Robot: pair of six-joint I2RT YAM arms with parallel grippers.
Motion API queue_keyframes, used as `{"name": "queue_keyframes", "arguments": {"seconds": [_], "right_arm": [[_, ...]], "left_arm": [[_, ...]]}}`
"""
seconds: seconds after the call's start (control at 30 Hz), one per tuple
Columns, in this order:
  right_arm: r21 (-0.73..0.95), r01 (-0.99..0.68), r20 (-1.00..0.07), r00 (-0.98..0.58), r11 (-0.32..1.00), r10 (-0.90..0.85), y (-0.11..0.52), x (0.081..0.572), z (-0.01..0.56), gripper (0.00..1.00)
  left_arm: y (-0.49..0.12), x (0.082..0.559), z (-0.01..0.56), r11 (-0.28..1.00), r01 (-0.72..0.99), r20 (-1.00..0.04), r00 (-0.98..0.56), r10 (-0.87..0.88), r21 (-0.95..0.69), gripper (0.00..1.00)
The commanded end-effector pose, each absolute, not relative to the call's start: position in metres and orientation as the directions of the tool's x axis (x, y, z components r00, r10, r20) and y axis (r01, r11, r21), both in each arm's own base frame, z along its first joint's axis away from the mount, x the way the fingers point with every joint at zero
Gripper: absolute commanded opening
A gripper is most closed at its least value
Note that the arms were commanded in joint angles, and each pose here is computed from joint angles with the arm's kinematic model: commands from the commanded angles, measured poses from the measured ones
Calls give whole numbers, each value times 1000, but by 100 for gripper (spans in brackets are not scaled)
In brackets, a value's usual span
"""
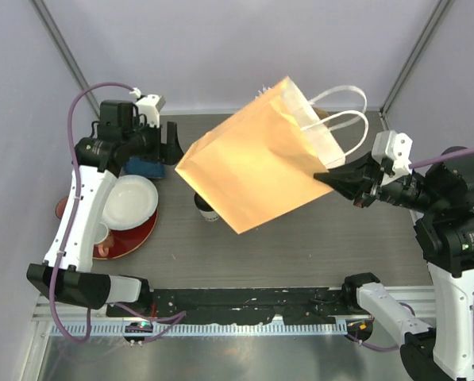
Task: Pack the takeout coffee
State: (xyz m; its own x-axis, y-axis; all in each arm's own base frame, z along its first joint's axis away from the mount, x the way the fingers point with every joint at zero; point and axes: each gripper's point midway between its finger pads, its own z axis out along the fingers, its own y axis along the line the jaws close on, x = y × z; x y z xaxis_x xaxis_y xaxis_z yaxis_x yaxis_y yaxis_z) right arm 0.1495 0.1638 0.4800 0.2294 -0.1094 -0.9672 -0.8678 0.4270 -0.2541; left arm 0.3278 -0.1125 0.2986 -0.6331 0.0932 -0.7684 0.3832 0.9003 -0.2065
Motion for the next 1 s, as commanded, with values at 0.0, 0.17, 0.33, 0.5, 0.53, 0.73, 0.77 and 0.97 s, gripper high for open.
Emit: {"name": "queue_keyframes", "arguments": {"seconds": [0.0,0.17,0.33,0.5,0.53,0.73,0.77,0.97], "right_arm": [[-242,-945,-969,248,221,-1,183,112,481,1],[-147,-977,-989,144,153,-29,194,120,437,1],[-73,-984,-973,35,159,-229,208,131,385,1],[-91,-989,-921,40,115,-388,235,133,339,1],[-116,-989,-917,69,95,-393,240,133,336,1],[-257,-966,-856,245,-37,-454,284,136,305,1],[-310,-949,-832,299,-55,-466,290,138,304,1],[-403,-910,-759,392,-98,-520,311,147,290,1]], "left_arm": [[-107,328,325,901,391,-790,-606,98,-188,80],[-107,328,352,896,405,-821,-565,88,-182,80],[-117,315,360,864,453,-825,-559,83,-220,78],[-123,300,357,837,487,-804,-586,101,-250,76],[-127,295,357,817,512,-801,-589,110,-264,75],[-130,275,352,769,585,-793,-582,178,-256,75],[-131,270,352,760,596,-789,-584,190,-259,75],[-137,247,350,697,663,-785,-572,238,-272,77]]}}
